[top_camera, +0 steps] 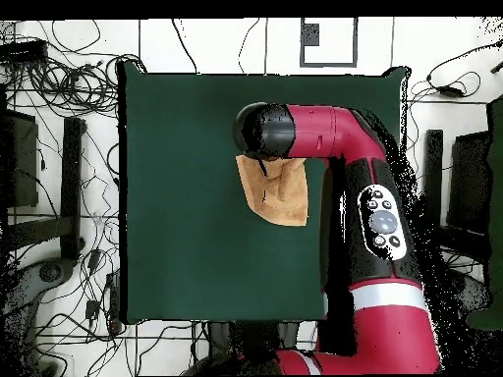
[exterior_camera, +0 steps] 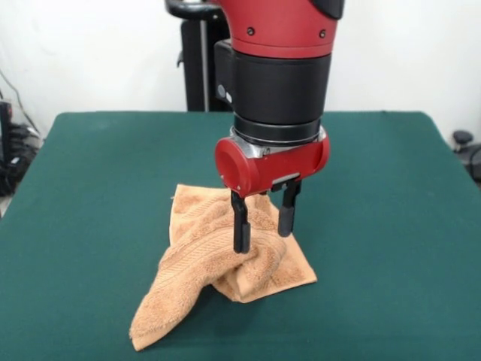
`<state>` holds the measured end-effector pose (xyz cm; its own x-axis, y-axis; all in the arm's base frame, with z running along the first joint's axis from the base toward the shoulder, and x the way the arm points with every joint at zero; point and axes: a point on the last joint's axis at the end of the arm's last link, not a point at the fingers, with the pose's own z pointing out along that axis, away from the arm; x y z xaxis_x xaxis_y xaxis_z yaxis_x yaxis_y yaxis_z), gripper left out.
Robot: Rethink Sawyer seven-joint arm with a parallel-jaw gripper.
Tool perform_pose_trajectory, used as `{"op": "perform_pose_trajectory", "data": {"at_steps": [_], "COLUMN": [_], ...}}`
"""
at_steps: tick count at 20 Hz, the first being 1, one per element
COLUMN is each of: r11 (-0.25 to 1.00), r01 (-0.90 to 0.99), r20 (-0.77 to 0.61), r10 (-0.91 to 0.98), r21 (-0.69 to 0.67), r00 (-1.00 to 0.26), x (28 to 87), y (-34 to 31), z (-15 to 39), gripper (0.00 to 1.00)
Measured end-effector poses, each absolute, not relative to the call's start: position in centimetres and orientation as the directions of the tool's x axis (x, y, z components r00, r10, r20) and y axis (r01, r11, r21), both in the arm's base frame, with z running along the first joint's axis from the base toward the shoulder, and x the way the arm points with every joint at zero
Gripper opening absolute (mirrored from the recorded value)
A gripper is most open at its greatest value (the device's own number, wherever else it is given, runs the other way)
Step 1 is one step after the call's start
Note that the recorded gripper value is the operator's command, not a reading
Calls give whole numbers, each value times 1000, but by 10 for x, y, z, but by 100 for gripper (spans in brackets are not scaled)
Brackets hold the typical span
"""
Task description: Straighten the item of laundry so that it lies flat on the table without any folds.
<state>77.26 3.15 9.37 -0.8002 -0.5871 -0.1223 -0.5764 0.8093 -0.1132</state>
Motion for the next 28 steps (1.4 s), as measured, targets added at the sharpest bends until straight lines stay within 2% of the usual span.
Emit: {"op": "perform_pose_trajectory", "data": {"at_steps": [28], "r11": [817], "r01": [-570], "r20": [-78], "r10": [-576], "r21": [-86], "r00": [-814], "x": [750], "y": [21], "z": [42], "gripper": [100]}}
